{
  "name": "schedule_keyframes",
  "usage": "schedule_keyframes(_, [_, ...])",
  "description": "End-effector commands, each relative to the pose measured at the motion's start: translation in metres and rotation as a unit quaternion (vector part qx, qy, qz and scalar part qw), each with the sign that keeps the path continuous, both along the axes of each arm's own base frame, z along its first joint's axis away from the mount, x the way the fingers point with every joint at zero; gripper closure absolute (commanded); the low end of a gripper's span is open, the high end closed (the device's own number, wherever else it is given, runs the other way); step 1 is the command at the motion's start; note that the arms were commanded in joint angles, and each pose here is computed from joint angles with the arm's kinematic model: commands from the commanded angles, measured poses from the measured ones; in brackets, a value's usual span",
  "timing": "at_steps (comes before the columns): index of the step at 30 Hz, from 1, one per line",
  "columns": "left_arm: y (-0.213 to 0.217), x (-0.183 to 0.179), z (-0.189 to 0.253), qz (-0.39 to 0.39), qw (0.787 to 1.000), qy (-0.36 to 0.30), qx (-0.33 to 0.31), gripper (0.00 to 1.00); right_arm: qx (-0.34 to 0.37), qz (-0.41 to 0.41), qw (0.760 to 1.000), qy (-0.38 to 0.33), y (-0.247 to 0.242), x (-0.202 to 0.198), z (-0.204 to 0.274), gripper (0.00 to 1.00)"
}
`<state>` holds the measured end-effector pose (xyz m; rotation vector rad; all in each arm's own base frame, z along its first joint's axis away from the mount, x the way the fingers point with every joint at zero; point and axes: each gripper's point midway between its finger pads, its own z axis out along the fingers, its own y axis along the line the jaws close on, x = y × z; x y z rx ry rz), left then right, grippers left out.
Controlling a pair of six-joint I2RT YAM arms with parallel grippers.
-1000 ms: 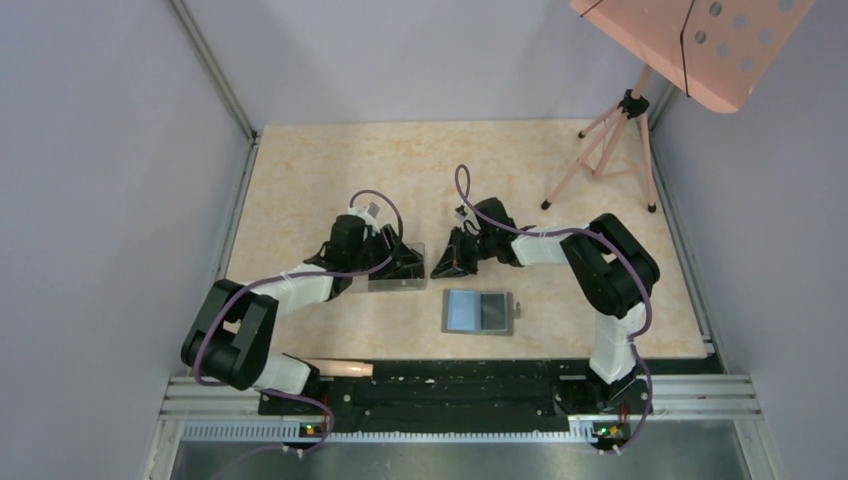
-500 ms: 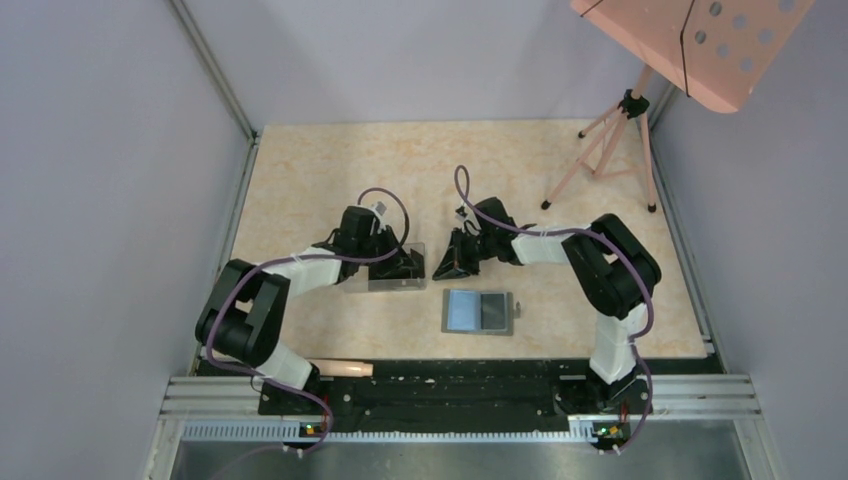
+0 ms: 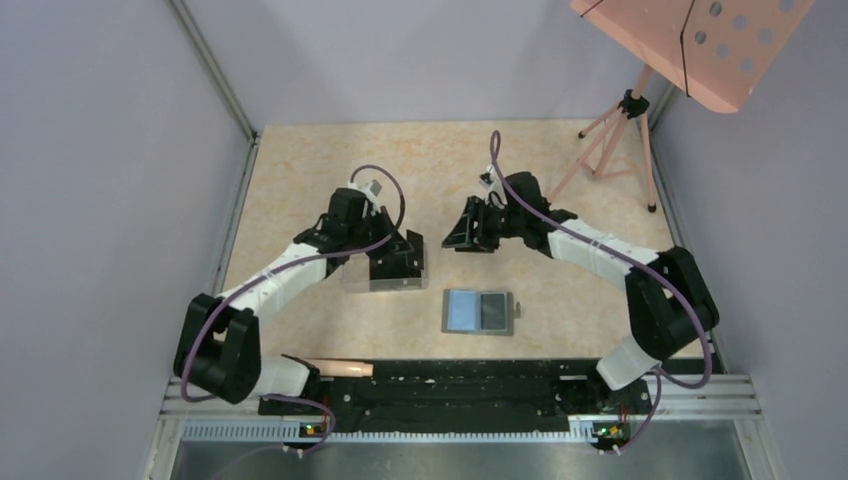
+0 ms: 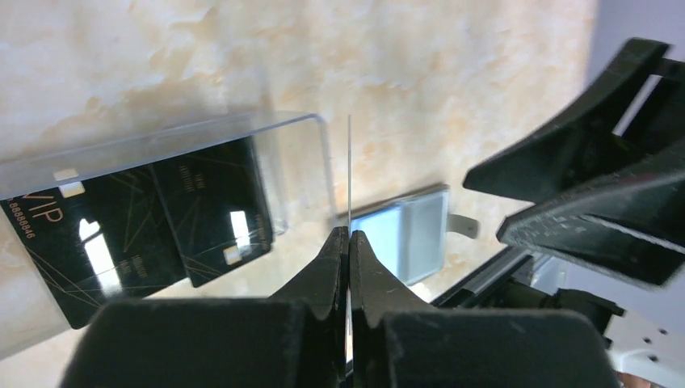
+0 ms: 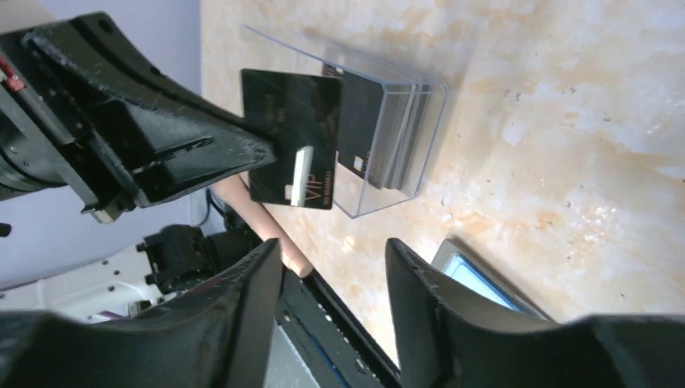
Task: Put the credit cards into the card holder
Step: Pick up the credit card from the storage box.
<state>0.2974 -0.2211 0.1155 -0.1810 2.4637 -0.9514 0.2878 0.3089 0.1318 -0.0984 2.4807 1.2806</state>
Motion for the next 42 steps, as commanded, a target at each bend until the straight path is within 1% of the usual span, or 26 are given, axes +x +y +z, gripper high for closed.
schedule_keyframes(1, [-0.007, -0.002, 0.064, -0.022, 0.996, -0.08, -0.045, 1.0, 0.01, -0.011, 0.998, -0.056, -0.022, -0.006, 0.033, 0.44])
schedule_keyframes(4, [-0.018, -0.015, 0.083, -0.045, 0.989, -0.097, -0.101, 1.0, 0.029, -0.004, 0.997, -0.067, -0.032, -0.021, 0.043, 0.35])
schedule_keyframes(8, [-0.036, -0.036, 0.103, -0.089, 0.971, -0.11, -0.193, 1.0, 0.091, 0.03, 0.993, -0.074, -0.034, -0.048, 0.061, 0.31])
schedule_keyframes(10, [-0.043, -0.047, 0.11, -0.117, 0.96, -0.109, -0.229, 1.0, 0.133, 0.052, 0.987, -0.076, -0.031, -0.062, 0.072, 0.31])
schedule_keyframes(12, [-0.05, -0.056, 0.117, -0.138, 0.95, -0.116, -0.254, 1.0, 0.171, 0.071, 0.981, -0.063, -0.028, -0.074, 0.079, 0.32])
schedule_keyframes(17, [-0.063, -0.073, 0.124, -0.176, 0.936, -0.113, -0.284, 1.0, 0.221, 0.09, 0.969, -0.067, -0.026, -0.083, 0.091, 0.38])
schedule_keyframes(18, [-0.069, -0.078, 0.124, -0.187, 0.933, -0.111, -0.286, 1.0, 0.229, 0.095, 0.967, -0.06, -0.024, -0.083, 0.091, 0.41])
schedule_keyframes(20, [-0.074, -0.08, 0.123, -0.191, 0.933, -0.108, -0.286, 1.0, 0.245, 0.098, 0.963, -0.061, -0.022, -0.083, 0.096, 0.44])
schedule_keyframes(22, [-0.08, -0.084, 0.12, -0.196, 0.933, -0.102, -0.285, 1.0, 0.266, 0.097, 0.957, -0.058, -0.021, -0.082, 0.102, 0.5])
schedule_keyframes(25, [-0.084, -0.084, 0.114, -0.195, 0.934, -0.096, -0.284, 1.0, 0.289, 0.102, 0.95, -0.056, -0.018, -0.083, 0.109, 0.62])
schedule_keyframes(26, [-0.085, -0.084, 0.113, -0.193, 0.934, -0.095, -0.284, 1.0, 0.292, 0.104, 0.949, -0.052, -0.018, -0.083, 0.108, 0.67])
schedule_keyframes(29, [-0.086, -0.084, 0.108, -0.189, 0.936, -0.09, -0.282, 1.0, 0.301, 0.105, 0.947, -0.047, -0.019, -0.086, 0.107, 0.95])
schedule_keyframes(30, [-0.086, -0.084, 0.107, -0.188, 0.937, -0.09, -0.281, 1.0, 0.301, 0.104, 0.947, -0.047, -0.02, -0.086, 0.107, 1.0])
schedule_keyframes(31, [-0.086, -0.083, 0.106, -0.186, 0.938, -0.089, -0.278, 0.98, 0.3, 0.102, 0.947, -0.046, -0.02, -0.087, 0.106, 1.0])
schedule_keyframes(33, [-0.084, -0.082, 0.101, -0.182, 0.941, -0.088, -0.271, 0.9, 0.293, 0.099, 0.95, -0.044, -0.021, -0.088, 0.1, 1.0])
schedule_keyframes(36, [-0.082, -0.081, 0.092, -0.174, 0.948, -0.083, -0.252, 0.73, 0.271, 0.098, 0.957, -0.041, -0.022, -0.089, 0.09, 1.0])
schedule_keyframes(38, [-0.079, -0.082, 0.082, -0.166, 0.954, -0.074, -0.237, 0.64, 0.252, 0.095, 0.962, -0.041, -0.023, -0.088, 0.082, 1.0])
schedule_keyframes(40, [-0.075, -0.081, 0.071, -0.156, 0.961, -0.064, -0.22, 0.6, 0.223, 0.089, 0.97, -0.03, -0.025, -0.088, 0.068, 1.0])
schedule_keyframes(42, [-0.071, -0.082, 0.06, -0.144, 0.966, -0.056, -0.208, 0.54, 0.19, 0.081, 0.978, -0.032, -0.029, -0.087, 0.054, 1.0])
